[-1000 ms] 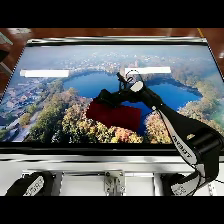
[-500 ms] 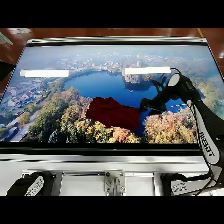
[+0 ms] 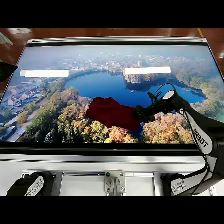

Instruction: Fold the shirts.

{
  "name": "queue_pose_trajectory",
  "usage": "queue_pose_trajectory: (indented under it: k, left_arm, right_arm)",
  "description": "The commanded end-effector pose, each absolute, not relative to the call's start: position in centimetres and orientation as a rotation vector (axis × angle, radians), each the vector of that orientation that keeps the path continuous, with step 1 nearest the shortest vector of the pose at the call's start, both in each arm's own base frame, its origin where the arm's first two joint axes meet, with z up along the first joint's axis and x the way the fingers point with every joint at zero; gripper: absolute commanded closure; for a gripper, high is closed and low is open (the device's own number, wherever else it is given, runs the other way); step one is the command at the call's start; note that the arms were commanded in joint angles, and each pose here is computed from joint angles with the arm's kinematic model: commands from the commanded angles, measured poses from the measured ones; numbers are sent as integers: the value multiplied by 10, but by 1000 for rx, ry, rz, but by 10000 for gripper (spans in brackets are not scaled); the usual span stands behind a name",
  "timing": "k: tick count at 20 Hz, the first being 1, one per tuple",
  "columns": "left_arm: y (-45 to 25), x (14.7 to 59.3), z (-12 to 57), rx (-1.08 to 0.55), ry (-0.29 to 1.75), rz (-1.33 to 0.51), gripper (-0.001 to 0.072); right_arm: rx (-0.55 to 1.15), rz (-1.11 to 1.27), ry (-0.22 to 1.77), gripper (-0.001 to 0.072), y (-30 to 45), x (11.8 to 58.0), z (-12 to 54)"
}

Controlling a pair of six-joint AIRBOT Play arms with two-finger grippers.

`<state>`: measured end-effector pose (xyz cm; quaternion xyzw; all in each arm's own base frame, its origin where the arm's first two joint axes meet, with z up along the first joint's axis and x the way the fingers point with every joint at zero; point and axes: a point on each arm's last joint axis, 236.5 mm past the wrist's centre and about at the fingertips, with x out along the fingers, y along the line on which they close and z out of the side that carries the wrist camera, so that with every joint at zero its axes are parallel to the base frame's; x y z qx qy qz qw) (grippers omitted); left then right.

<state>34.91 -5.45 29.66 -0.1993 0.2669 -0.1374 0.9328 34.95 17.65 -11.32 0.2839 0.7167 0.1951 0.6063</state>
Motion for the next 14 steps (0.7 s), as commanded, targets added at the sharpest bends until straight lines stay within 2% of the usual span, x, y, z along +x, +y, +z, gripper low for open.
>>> queue_pose_trajectory:
  k: [1, 4, 7, 11, 14]
  left_arm:
    - [-54, 351, 299, -410, 532, -280, 670]
    - [-63, 353, 301, -406, 520, -302, 669]
    - [-79, 356, 291, -411, 529, -338, 670]
    - [-107, 371, 264, -442, 514, -377, 670]
    - [-132, 376, 233, -511, 540, -392, 669]
  right_arm:
    - [699, 484, 1621, 639, 206, 356, -117]
    - [607, 620, 1513, 645, 210, 377, -80]
    - [527, 703, 1281, 645, 207, 424, 12]
    - [444, 662, 995, 646, 200, 472, 155]
    - [384, 542, 876, 646, 166, 495, 203]
